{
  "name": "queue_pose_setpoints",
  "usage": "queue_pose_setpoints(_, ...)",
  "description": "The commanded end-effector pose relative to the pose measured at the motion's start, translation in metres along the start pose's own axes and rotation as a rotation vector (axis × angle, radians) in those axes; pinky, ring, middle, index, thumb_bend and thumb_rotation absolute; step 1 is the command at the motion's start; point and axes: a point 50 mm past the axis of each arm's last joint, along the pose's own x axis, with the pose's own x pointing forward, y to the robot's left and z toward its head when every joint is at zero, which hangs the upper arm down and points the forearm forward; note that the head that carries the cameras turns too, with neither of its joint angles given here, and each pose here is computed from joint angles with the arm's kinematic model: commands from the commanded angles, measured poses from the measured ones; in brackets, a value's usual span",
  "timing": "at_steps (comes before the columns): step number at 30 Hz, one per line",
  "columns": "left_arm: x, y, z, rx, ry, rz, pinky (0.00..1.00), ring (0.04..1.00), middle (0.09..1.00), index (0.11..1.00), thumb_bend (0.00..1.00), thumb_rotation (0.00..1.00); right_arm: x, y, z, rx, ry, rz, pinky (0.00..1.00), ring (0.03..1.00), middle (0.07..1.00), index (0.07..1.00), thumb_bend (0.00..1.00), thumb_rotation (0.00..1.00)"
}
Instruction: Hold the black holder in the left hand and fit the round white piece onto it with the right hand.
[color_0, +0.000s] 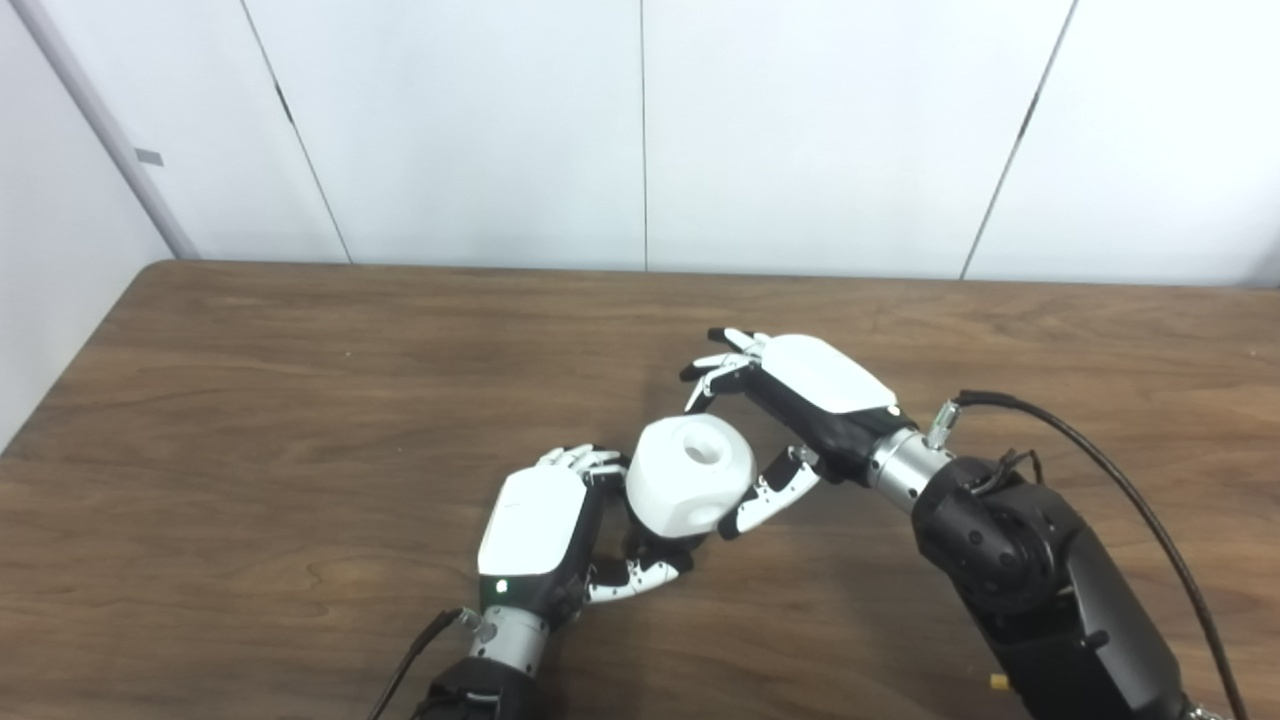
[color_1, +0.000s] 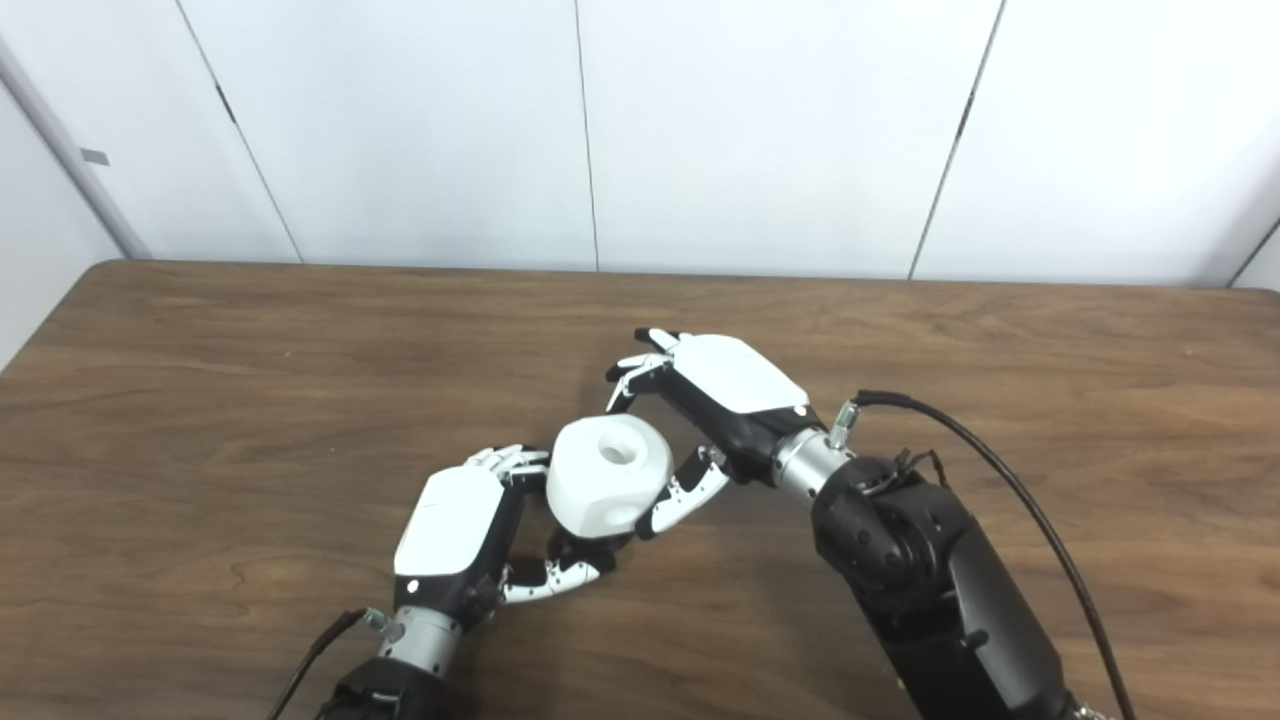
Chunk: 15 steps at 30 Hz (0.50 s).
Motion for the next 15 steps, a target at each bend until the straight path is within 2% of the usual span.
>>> queue_pose_setpoints(1,-0.0085,-0.0205,-0.0003,0.019,0.011,-0.114,0.87,0.837,0.768,0.486,0.52,0.05,0.0044,-0.0179,0.0094,-0.045,-0.046,-0.062,1.0,0.984,0.846,0.485,0.52,0.14)
queue_pose_setpoints(15,-0.0088,-0.0202,0.0,0.017,0.008,-0.111,0.87,0.833,0.766,0.486,0.52,0.05,0.0035,-0.0174,0.0097,-0.062,-0.039,-0.045,1.0,0.984,0.85,0.492,0.52,0.16)
